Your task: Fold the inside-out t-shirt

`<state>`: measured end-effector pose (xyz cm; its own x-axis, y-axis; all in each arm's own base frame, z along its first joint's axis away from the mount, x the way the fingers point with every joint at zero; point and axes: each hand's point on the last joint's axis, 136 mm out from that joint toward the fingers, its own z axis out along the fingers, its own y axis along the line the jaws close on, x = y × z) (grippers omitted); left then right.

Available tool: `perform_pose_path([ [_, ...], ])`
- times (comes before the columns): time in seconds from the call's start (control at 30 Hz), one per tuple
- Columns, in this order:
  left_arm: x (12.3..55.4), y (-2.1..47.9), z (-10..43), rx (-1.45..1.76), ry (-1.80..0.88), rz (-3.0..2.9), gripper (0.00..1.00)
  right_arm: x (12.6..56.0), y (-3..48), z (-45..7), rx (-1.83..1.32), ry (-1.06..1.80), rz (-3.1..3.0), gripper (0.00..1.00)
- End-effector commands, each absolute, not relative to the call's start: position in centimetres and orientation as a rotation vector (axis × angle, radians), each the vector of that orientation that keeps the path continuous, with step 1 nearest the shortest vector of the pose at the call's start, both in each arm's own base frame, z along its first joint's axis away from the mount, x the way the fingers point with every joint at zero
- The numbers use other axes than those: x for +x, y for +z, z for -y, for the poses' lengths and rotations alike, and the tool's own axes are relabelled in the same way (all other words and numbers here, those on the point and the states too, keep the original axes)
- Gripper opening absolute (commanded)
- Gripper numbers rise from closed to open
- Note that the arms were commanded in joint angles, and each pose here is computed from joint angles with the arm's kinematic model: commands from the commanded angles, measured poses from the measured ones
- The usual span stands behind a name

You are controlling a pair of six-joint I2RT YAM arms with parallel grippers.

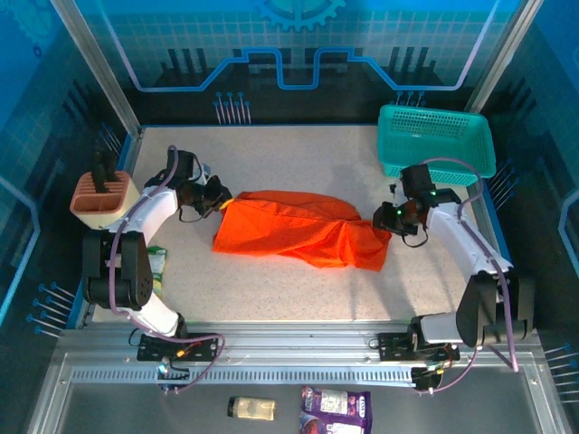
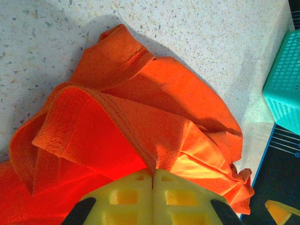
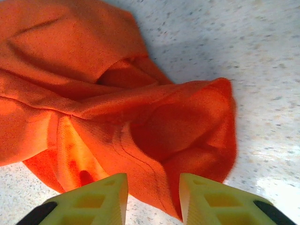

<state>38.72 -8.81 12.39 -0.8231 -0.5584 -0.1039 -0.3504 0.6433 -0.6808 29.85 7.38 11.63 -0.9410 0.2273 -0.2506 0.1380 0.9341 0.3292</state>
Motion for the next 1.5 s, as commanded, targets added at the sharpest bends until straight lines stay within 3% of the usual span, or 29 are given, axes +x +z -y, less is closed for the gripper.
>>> perform_pose_path([
  [0.0,39.1,13.7,8.6,-0.676,-0.939,-2.549,0.00,31.1,11.1,-9.2,0.248,0.542,-2.811,0.37],
  [0.23,39.0,13.8,8.6,-0.675,-0.934,-2.549,0.00,32.9,10.0,-11.8,0.192,0.711,-2.818,0.37],
  [0.33,39.0,14.2,8.5,-0.671,-0.932,-2.542,0.00,33.3,10.7,-12.7,0.171,0.783,-2.792,0.27],
  [0.47,39.5,15.7,8.5,-0.654,-0.936,-2.514,0.00,34.0,12.6,-12.6,0.152,0.756,-2.752,0.01],
  [0.53,40.1,16.9,8.5,-0.641,-0.936,-2.493,0.00,34.7,14.2,-11.9,0.144,0.693,-2.720,0.00],
  [0.7,43.4,23.3,8.3,-0.558,-0.945,-2.385,0.00,37.6,22.4,-9.8,0.109,0.545,-2.546,0.00],
  [0.83,46.7,32.5,7.7,-0.464,-0.988,-2.219,0.00,39.3,32.4,-7.3,0.098,0.447,-2.335,0.00],
  [0.97,47.6,42.0,6.3,-0.394,-1.030,-2.035,0.00,38.0,42.2,-5.2,0.080,0.330,-2.109,0.00],
  [1.1,46.2,46.9,4.9,-0.351,-1.024,-1.933,0.00,34.9,46.7,-4.6,0.044,0.295,-1.971,0.00],
  [1.2,44.6,45.8,4.1,-0.366,-0.981,-1.953,0.00,32.7,45.4,-5.6,-0.022,0.348,-1.987,0.00],
  [1.27,43.5,42.4,3.9,-0.413,-0.971,-2.010,0.00,31.1,42.7,-6.6,-0.053,0.395,-2.046,0.00],
  [1.47,38.1,26.5,3.3,-0.654,-0.889,-2.260,0.00,26.1,27.9,-9.8,-0.020,0.615,-2.420,0.00],
])
